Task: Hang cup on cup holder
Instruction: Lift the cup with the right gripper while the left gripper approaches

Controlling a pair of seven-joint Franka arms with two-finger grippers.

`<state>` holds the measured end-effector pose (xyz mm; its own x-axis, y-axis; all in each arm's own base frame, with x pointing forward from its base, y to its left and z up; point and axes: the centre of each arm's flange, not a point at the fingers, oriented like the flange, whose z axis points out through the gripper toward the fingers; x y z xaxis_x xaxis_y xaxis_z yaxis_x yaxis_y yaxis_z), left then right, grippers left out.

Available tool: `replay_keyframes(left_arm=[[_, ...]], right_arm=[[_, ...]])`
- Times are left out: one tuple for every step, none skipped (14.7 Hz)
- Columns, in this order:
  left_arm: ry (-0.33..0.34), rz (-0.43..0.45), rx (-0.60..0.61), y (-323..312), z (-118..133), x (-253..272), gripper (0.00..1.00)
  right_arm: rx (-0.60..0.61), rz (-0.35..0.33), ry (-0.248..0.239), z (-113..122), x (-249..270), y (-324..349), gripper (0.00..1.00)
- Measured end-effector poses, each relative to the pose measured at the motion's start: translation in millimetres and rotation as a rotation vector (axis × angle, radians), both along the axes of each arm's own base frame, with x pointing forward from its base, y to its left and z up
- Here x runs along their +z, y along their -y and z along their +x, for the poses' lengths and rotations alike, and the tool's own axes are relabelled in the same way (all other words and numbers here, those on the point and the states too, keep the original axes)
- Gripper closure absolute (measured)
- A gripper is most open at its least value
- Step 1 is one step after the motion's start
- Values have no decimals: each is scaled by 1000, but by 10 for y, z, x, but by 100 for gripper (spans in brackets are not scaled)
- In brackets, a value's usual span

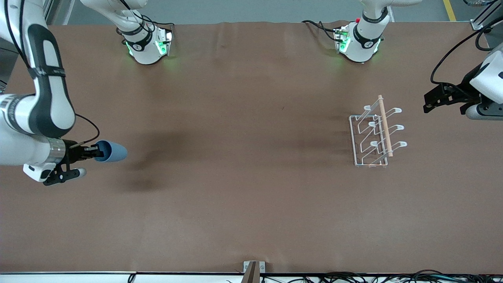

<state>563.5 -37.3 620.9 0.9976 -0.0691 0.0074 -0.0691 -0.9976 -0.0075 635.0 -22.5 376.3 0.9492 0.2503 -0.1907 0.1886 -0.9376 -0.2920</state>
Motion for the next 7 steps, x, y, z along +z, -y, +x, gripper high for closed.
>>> replay_keyframes(left_arm=[[0, 0, -3, 9, -1, 0, 0], [0, 0, -7, 26, -2, 1, 0], [0, 0, -20, 56, -4, 1, 0], [0, 0, -50, 100, -7, 1, 0], [0, 0, -102, 152, -12, 1, 2], [-1, 0, -156, 205, -17, 1, 2], [-2, 0, -203, 260, -21, -3, 2]], right_arm=[[-21, 67, -27, -7, 66, -210, 96], [-48, 138, -57, -22, 89, -462, 96], [-76, 204, -86, -35, 101, -752, 96], [-96, 261, -110, -48, 119, -1047, 96], [-101, 317, -129, -71, 158, -1349, 96], [-97, 372, -142, -94, 222, -1612, 96], [-96, 433, -154, -120, 297, -1844, 96]])
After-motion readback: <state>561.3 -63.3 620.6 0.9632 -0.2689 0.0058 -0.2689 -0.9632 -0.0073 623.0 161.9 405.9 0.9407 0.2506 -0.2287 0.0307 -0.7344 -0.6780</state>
